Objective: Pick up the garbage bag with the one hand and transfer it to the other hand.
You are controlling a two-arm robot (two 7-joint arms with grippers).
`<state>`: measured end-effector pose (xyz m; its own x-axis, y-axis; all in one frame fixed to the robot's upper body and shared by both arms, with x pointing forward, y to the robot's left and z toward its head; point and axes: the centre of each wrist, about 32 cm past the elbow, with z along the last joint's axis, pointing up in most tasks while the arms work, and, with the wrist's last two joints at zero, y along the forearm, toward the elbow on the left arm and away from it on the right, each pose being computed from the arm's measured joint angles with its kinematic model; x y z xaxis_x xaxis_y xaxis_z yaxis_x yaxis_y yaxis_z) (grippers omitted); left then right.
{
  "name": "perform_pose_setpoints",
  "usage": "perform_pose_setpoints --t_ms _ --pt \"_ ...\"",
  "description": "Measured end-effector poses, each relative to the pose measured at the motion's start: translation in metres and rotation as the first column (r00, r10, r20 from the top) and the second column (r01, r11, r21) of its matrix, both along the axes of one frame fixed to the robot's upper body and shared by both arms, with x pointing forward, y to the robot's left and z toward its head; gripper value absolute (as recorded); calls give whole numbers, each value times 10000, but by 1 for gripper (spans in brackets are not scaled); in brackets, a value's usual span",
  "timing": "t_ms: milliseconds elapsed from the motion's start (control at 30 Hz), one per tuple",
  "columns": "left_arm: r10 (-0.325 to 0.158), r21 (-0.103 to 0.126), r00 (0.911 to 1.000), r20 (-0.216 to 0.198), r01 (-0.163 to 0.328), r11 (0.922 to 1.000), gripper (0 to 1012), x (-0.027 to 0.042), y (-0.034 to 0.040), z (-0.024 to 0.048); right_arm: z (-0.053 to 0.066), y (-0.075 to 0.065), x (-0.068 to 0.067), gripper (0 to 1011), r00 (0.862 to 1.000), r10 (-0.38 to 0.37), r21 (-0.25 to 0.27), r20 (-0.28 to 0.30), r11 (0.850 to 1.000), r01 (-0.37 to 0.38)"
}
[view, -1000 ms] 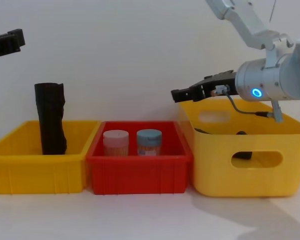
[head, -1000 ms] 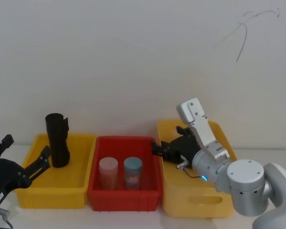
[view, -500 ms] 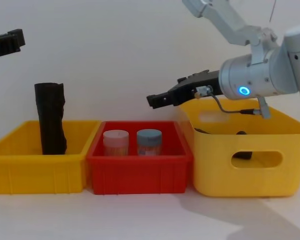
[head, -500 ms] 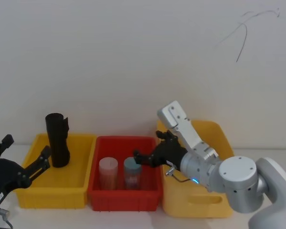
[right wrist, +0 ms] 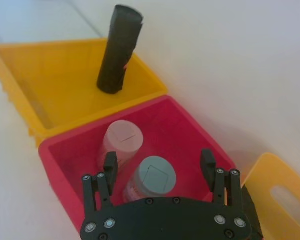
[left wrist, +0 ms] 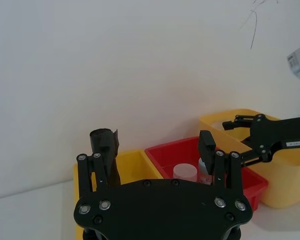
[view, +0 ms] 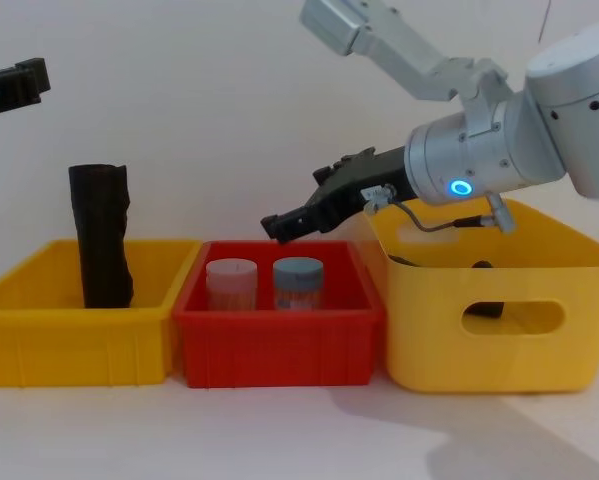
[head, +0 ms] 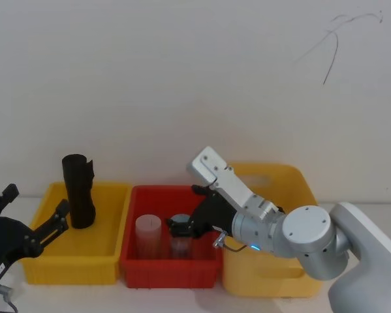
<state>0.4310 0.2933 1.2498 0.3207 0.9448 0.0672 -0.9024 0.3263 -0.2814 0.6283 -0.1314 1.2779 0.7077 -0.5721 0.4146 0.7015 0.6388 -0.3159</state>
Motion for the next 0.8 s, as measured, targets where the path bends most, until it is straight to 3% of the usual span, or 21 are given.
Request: perform_pose_setpoints --t_ms 267,800 --pt "0 -1 10000 0 0 10000 1002 0 0 0 -12 52 95 1000 9992 361 -610 -180 9974 -372" --pt "-1 0 10000 0 1 10000 1001 0 0 0 38 113 307 1000 9955 506 -1204 -801 9909 -600"
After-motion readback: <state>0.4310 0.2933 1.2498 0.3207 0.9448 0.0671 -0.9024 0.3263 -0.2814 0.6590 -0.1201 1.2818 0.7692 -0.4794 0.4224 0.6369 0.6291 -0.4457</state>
